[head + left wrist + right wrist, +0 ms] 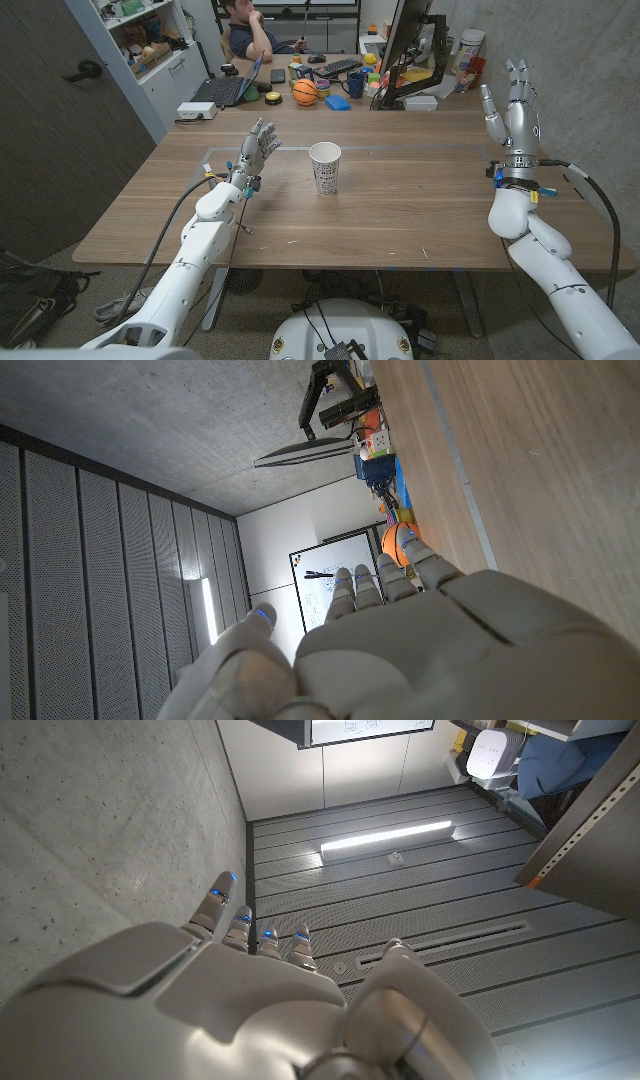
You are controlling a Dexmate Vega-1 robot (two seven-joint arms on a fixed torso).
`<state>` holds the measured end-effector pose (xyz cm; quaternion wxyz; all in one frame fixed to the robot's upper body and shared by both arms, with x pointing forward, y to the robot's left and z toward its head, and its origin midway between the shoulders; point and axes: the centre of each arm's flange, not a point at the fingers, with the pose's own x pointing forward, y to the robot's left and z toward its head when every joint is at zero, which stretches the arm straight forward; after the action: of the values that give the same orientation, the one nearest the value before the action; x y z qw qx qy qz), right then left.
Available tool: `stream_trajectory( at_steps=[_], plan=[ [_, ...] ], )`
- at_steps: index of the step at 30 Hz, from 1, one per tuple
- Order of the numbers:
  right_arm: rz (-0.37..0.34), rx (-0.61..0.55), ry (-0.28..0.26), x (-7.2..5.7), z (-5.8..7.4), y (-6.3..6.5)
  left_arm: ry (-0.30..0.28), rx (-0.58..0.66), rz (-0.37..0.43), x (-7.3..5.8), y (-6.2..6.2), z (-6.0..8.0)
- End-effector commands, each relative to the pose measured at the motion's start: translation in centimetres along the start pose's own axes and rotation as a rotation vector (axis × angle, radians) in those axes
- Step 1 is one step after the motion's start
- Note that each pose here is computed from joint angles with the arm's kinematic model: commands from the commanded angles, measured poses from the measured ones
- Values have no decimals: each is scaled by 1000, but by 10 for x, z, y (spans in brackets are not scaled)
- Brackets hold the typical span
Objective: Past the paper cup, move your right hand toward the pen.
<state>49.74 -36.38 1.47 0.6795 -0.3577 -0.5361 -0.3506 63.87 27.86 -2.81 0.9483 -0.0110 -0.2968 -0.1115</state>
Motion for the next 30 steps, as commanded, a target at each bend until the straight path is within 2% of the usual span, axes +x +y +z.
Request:
stream_trajectory(
  at_steps=[1, 6, 14, 20, 30],
  plan=[
    [-17, -168, -14, -14, 7, -10, 5, 0, -1, 2, -1, -1],
    [-1, -222, 7, -22, 10, -15, 5, 1, -5, 3, -1, -1],
    [43, -311, 73, -35, 13, -22, 6, 2, -12, 6, -3, -1],
    [68, -376, 128, -44, 16, -33, 9, 1, -15, 6, -4, -2],
    [96, -477, 178, -55, 22, -52, 10, -4, -19, 6, -5, -4]
  ],
)
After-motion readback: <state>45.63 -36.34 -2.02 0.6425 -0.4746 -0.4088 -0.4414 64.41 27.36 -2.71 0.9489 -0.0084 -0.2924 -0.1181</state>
